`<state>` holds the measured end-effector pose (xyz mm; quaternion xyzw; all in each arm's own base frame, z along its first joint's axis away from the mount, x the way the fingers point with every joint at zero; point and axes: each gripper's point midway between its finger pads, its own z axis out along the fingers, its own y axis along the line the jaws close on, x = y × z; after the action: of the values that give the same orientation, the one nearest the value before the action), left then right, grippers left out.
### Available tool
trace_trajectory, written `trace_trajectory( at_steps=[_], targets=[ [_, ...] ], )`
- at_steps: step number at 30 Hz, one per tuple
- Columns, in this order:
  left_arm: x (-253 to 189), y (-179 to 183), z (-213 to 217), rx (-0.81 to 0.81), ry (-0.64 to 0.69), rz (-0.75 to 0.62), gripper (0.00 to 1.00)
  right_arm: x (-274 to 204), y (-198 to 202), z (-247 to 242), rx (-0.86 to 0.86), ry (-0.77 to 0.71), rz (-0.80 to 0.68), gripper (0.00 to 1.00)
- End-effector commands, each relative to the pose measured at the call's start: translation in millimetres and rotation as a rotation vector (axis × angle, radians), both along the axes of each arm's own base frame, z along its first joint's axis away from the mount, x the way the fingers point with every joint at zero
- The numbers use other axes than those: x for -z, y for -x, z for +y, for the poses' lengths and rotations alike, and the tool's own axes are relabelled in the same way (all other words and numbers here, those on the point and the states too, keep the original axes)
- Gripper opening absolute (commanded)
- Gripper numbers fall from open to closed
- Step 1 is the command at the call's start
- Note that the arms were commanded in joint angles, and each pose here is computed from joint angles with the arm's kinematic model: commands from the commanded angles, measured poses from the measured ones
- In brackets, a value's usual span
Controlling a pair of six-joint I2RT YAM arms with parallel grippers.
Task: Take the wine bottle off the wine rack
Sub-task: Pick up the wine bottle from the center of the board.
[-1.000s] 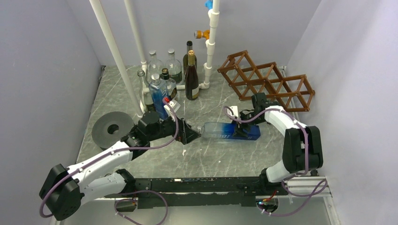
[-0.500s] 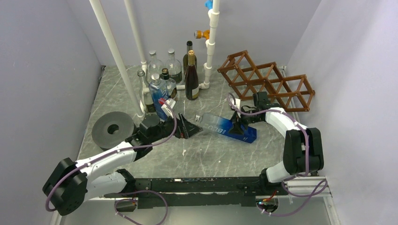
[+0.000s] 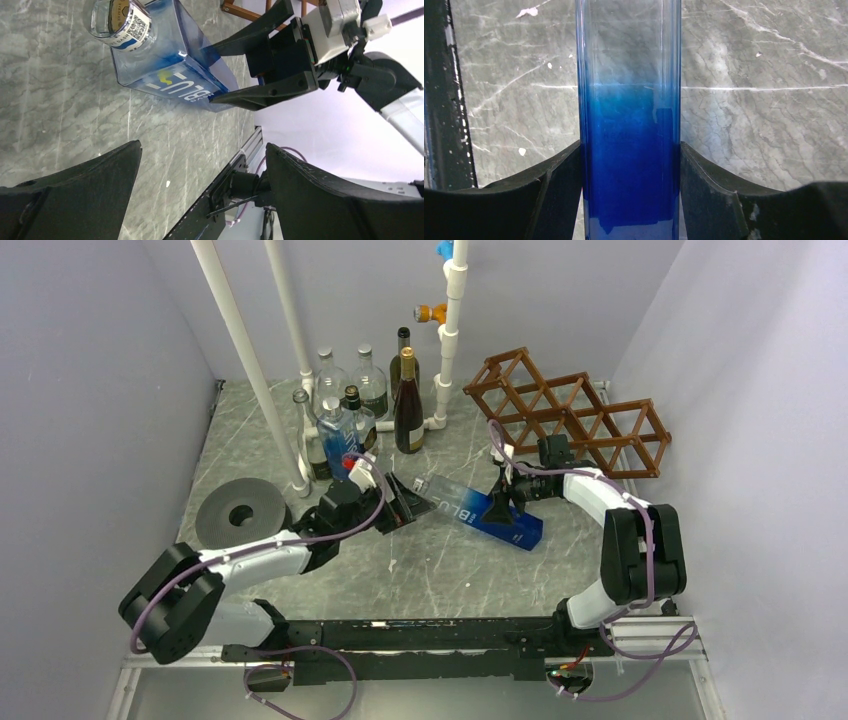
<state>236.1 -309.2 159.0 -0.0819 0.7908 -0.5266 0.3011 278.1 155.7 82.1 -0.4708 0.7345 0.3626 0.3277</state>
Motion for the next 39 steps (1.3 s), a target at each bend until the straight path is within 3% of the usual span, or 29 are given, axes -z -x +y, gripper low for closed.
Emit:
trace_trajectory(
  at_steps=[1,8,23,30,37,39],
  targets=[
    [-27.4,-16.0,-15.8,-0.037,0.109,-0.001,0.99,-34.2,-6.6,18.8,-0.032,-0.159,-0.019,0.0],
    [-14.0,-30.8,-27.2,-0.109,0.12,0.061,0.99,-36.3,-6.0,21.0,-0.029,-0.182,0.007,0.0],
    [22.1,-50.2,-42.5,-0.306,-0.023,0.202,0.99,-45.3,-1.3,29.4,-0.041,-0.259,0.074,0.0],
    [22.0,-62.8,-51.4,-0.351,-0.022,0.194,0.99,-49.8,1.6,32.3,-0.054,-0.283,0.087,0.0],
    [22.9,-69.8,-65.7,-0.346,0.044,0.199,0.85,-53.8,7.7,36.0,-0.083,-0.304,0.091,0.0],
    [22.3,-70.0,-66.8,-0.344,0.054,0.192,0.72,-53.4,9.2,37.1,-0.093,-0.301,0.086,0.0]
  ],
)
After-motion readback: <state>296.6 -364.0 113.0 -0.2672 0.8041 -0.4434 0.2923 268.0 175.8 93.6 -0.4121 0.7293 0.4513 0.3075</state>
